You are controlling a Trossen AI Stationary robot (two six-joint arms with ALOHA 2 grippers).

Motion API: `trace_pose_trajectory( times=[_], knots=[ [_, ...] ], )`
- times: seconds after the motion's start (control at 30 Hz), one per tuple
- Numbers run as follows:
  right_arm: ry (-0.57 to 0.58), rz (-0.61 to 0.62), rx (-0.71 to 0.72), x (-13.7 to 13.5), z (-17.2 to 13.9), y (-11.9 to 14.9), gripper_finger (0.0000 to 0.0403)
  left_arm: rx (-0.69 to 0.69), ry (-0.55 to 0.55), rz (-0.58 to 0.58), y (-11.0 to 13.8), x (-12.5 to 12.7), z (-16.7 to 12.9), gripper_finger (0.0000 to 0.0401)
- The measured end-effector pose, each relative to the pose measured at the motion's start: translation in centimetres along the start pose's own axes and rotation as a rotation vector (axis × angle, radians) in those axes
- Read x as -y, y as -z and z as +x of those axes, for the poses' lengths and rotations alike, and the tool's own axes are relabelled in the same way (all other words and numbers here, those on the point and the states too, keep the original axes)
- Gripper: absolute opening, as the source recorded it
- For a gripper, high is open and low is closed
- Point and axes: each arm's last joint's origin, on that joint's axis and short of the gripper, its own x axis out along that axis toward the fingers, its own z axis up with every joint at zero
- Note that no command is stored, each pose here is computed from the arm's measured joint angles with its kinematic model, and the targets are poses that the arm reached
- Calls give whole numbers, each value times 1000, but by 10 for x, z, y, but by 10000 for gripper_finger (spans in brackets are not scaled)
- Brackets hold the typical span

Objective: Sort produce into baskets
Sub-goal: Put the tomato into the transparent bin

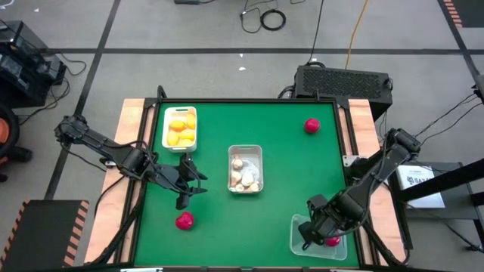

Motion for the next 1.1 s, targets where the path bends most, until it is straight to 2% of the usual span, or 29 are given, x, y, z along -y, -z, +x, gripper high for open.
trace_pose_trajectory(
  times=[0.17,0.33,0.57,0.77,0.97,1.1],
  knots=[
    [29,-14,-2,-5,8,-1,377,0,0,16,0,0,0,203],
    [22,-95,1,-11,16,-2,398,1,0,16,0,0,0,203],
    [-22,-172,10,-17,14,-10,395,-16,39,14,0,1,0,203],
    [-54,-189,99,-21,12,-20,393,-23,51,-34,1,1,0,203],
    [-96,-260,128,-28,9,-31,393,-165,242,-117,9,12,-3,203],
    [-104,-284,202,-30,7,-40,393,-262,273,-118,22,23,-9,203]
  ],
)
